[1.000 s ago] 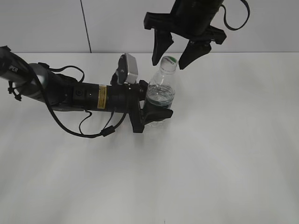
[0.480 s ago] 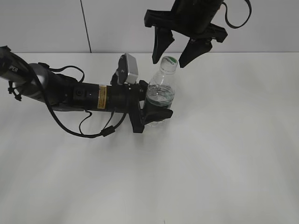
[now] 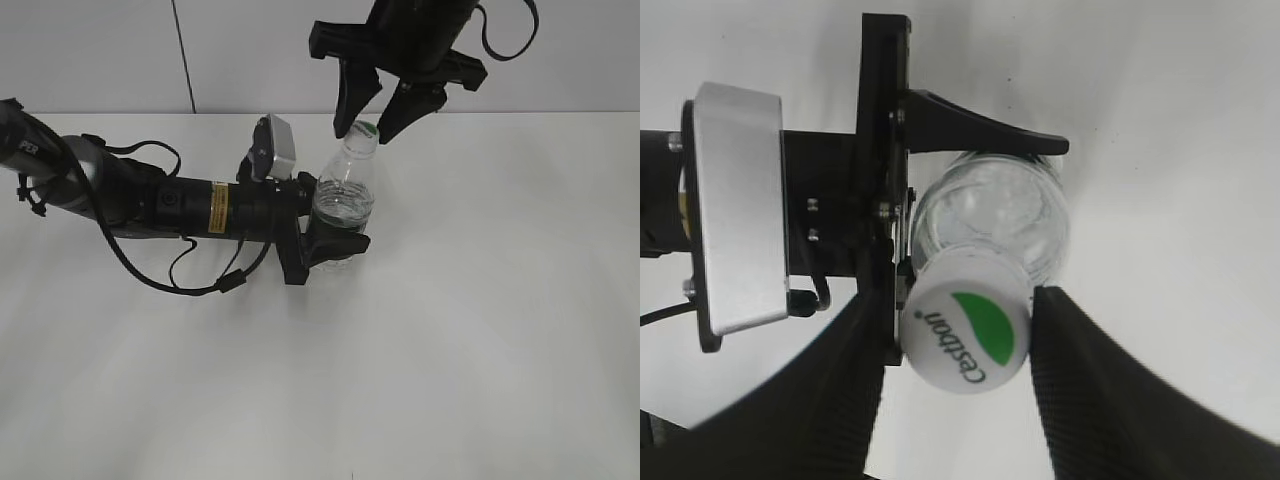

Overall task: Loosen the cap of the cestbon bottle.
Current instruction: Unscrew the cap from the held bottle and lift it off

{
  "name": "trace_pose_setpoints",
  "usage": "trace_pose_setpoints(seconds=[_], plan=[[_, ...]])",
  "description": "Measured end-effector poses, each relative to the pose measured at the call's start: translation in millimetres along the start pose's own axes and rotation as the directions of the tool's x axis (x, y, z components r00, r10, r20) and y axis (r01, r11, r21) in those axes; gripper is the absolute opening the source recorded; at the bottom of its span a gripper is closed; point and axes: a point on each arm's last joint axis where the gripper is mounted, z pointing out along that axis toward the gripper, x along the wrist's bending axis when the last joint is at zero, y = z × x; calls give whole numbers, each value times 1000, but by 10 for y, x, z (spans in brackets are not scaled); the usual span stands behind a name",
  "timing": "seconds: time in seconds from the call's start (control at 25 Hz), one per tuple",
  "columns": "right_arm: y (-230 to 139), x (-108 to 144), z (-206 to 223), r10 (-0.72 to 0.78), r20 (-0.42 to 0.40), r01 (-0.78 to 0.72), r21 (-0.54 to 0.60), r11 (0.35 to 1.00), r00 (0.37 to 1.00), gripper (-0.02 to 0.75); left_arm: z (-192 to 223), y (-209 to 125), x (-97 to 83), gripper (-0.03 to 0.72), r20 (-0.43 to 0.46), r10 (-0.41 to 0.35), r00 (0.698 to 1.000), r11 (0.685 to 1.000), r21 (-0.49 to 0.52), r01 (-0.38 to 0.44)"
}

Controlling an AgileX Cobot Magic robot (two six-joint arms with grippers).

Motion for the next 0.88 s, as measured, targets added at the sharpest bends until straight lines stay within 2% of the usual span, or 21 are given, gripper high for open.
trace_pose_setpoints(seconds=[0.52, 0.6, 0.68, 0.88], plan=[[1, -7, 14, -2, 4, 2, 3, 1000, 1000, 347, 0, -3, 2, 411, -2, 0, 1000, 1000, 3, 0], [1, -8, 14, -4, 5, 4, 3, 1000, 1000, 323, 0, -3, 2, 411, -2, 0, 1000, 1000, 3, 0], [2, -10, 14, -19, 8, 19, 3, 1000, 1000, 294, 0, -3, 2, 411, -3, 0, 1000, 1000, 3, 0], [2, -10, 14, -86, 8, 86, 3, 996, 996, 294, -8, -6, 9, 411, -5, -1, 1000, 1000, 4, 1]])
